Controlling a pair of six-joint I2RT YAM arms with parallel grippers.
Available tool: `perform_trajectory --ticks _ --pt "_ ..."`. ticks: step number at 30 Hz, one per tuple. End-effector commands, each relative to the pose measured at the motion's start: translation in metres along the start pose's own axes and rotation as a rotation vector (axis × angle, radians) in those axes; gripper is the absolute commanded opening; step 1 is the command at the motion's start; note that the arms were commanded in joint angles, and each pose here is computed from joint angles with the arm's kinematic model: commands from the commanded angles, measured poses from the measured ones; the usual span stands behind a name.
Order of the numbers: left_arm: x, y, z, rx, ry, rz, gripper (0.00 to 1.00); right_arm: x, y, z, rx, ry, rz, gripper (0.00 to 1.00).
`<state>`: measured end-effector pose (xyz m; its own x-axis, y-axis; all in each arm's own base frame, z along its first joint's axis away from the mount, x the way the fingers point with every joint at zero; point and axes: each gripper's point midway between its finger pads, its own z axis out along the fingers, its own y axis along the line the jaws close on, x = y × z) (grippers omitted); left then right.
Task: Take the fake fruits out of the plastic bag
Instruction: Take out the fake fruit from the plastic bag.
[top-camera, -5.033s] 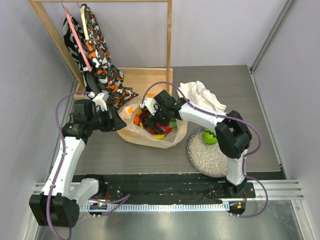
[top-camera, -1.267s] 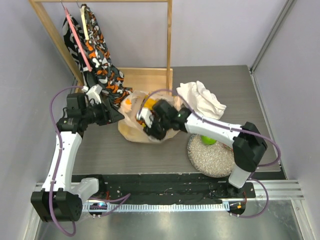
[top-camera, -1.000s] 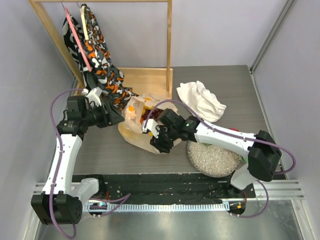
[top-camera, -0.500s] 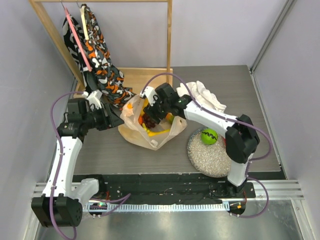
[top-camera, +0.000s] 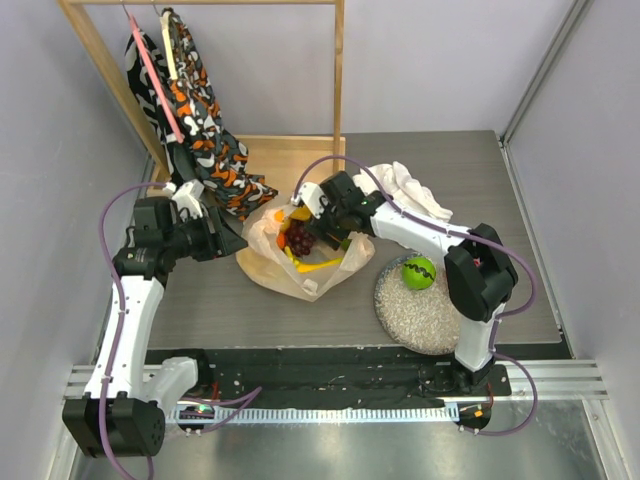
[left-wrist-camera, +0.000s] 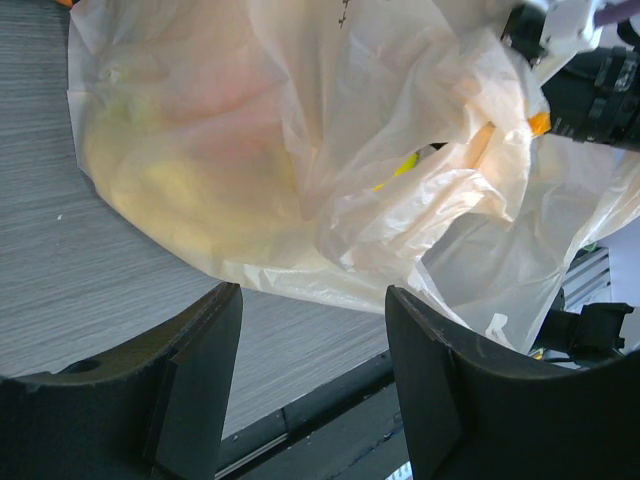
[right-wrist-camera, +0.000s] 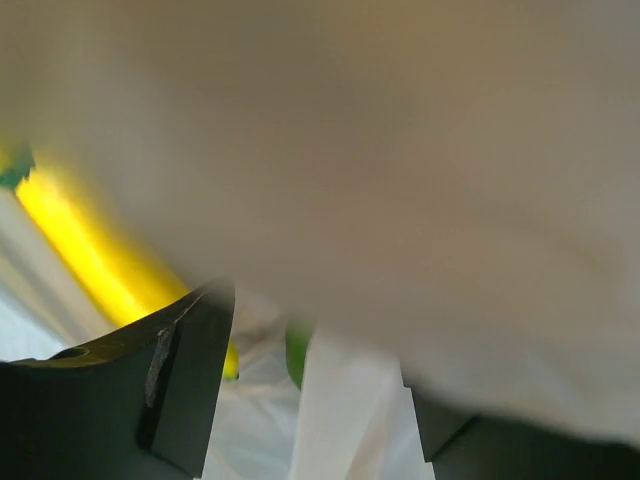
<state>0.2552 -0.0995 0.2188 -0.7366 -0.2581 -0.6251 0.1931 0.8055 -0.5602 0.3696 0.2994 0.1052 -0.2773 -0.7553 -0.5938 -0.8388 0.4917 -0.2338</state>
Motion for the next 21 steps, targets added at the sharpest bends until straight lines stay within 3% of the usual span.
perform_trajectory --ticks 1,6,11,16,21 --pt "-0.013 -0.004 -0.002 0.015 -0.049 0.033 0.64 -0.012 0.007 -0.025 -0.04 -0.061 -0.092 0.69" --pt "-0.015 -0.003 0.001 0.018 -0.051 0.023 0.64 -0.036 0.017 -0.02 -0.101 -0.119 -0.062 0.68" --pt "-0.021 -0.006 0.002 0.029 -0.052 0.019 0.63 -0.082 -0.003 -0.008 -0.058 -0.208 0.007 0.7" --pt "-0.026 -0.012 0.001 0.051 -0.05 0.028 0.64 -0.118 -0.02 0.017 -0.02 -0.266 0.033 0.79" --pt "-0.025 -0.012 -0.003 0.034 -0.038 0.046 0.64 -0.114 -0.026 0.049 0.005 -0.23 0.031 0.87"
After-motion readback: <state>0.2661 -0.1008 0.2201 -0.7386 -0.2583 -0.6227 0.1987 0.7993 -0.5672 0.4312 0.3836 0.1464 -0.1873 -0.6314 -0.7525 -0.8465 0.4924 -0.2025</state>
